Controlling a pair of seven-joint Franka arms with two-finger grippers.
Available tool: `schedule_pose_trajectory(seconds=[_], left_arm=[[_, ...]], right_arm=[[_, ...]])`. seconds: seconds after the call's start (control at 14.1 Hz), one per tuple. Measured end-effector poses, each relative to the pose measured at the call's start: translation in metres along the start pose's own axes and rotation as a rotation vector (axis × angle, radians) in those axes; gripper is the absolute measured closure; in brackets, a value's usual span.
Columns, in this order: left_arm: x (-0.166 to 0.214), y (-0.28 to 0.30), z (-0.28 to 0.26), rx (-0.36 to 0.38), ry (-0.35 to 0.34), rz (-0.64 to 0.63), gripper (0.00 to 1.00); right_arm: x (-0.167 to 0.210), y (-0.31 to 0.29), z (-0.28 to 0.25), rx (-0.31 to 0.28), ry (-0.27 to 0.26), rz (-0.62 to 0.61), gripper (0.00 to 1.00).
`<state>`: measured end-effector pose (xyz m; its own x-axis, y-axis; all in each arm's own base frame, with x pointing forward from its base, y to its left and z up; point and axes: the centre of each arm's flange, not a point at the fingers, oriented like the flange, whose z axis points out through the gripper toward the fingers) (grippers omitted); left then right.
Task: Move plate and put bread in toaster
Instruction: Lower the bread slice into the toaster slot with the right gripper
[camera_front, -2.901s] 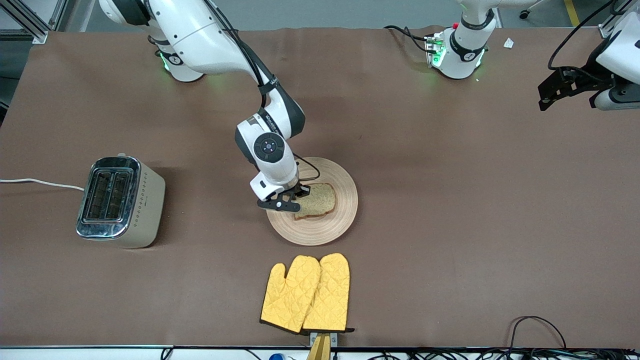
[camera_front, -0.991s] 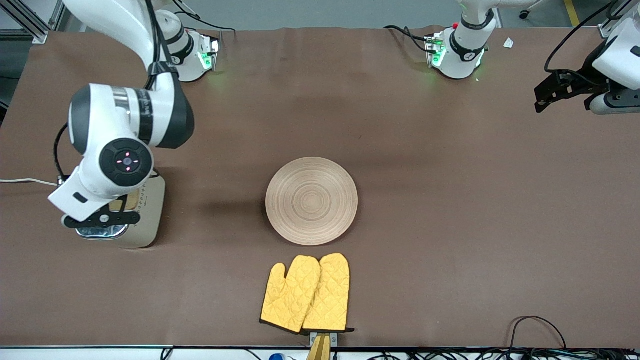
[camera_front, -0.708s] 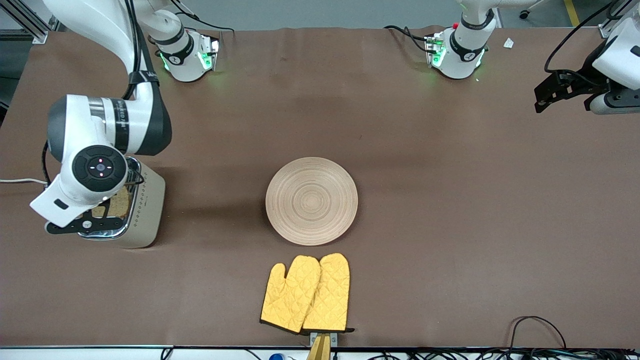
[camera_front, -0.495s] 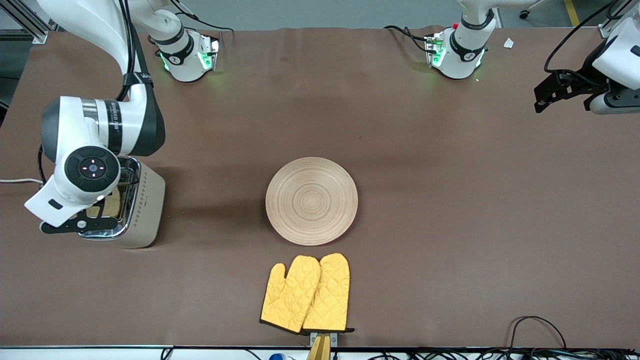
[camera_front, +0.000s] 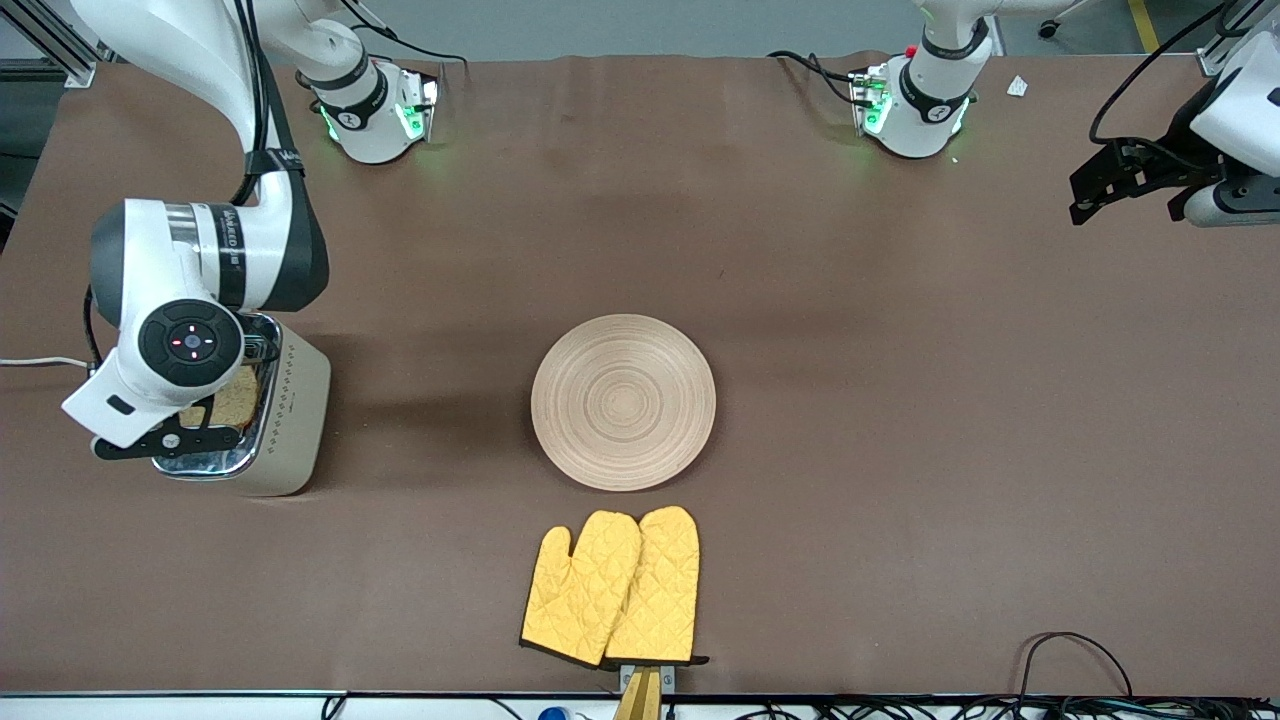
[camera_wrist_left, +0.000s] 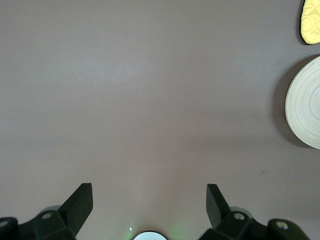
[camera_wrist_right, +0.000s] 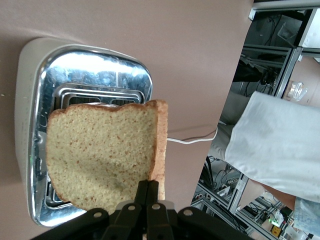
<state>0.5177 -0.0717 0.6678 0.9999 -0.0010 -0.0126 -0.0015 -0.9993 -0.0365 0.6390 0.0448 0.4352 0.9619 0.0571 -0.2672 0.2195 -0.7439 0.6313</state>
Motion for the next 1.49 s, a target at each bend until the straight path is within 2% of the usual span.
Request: schedule_pose_trajectory(seconds=[0.57,1.34,1.49], left_arm=[[0.000,-0.003,-0.001,-0.003,0.001,-0.005,0.00],[0.000,-0.003,0.000,-0.009,0.000,-0.006,0.00],[0.000,-0.003,0.000,-0.009,0.000,-0.006,0.00]], right_arm=[[-0.014,0.020,-0.014,-0.005,0.031,0.030,0.98],[-0.011,-0.002,-0.009,-0.003,0.041,0.130,0.98],[-0.008,-0.011,-0.004,0.013,0.045,0.155,0.98]])
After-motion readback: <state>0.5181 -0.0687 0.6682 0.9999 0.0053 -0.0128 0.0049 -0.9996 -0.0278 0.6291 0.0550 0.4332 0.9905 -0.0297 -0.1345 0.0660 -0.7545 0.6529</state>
